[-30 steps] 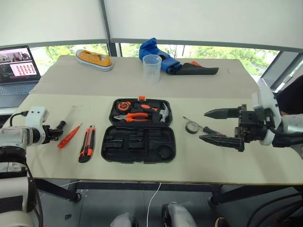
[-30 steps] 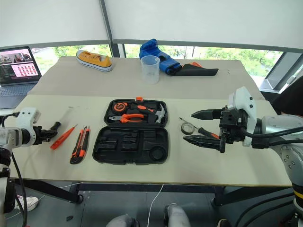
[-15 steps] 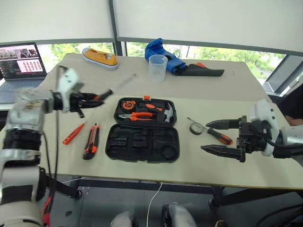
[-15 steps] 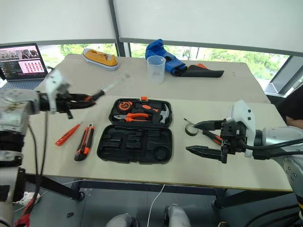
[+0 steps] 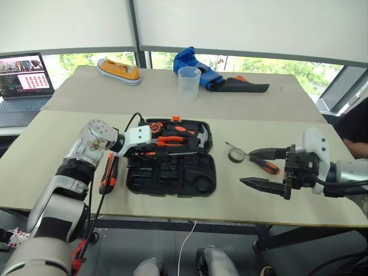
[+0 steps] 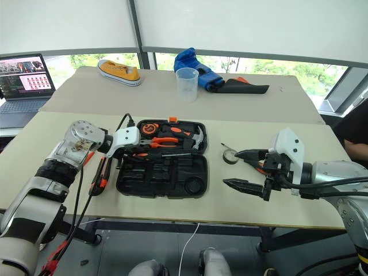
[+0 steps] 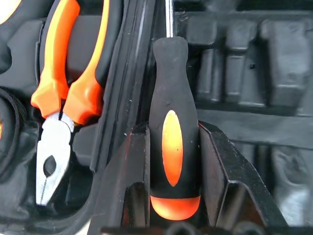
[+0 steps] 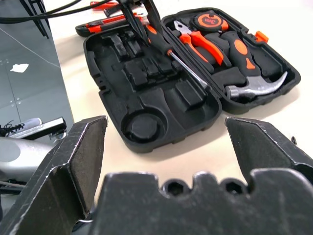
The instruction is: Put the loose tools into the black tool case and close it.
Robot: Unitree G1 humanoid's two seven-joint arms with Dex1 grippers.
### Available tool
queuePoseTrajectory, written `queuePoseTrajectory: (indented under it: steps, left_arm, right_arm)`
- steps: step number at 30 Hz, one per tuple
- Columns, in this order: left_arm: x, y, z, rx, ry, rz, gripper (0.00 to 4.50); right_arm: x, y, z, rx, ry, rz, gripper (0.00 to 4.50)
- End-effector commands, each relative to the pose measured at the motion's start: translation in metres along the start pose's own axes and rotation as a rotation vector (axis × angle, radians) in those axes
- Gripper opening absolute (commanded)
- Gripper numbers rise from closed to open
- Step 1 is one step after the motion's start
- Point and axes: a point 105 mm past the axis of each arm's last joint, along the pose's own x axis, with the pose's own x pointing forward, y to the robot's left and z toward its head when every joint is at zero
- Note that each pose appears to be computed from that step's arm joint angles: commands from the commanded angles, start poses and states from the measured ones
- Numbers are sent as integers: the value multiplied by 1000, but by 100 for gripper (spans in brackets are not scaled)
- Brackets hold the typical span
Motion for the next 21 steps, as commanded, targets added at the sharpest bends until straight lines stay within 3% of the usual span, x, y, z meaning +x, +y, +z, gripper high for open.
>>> queuePoseTrajectory:
  steps: [1, 7, 16, 18, 21]
  left_arm:
    - [-6, 9, 10, 66, -9, 22, 87]
    - [-1, 8, 21, 103, -70, 4, 87]
    - [1, 11, 13, 124, -10, 3, 87]
    - [-1, 13, 15, 126, -16, 11, 188]
    - [-8, 17, 29, 97, -72, 7, 206]
  right_arm:
    - [-3, 1, 11, -50, -33, -22, 450]
    - [-3, 1, 10, -51, -36, -34, 450]
    - [-2, 2, 7, -59, -28, -41, 450]
    - [-3, 2, 6, -60, -27, -44, 450]
    - [-2, 2, 6, -59, -29, -45, 450]
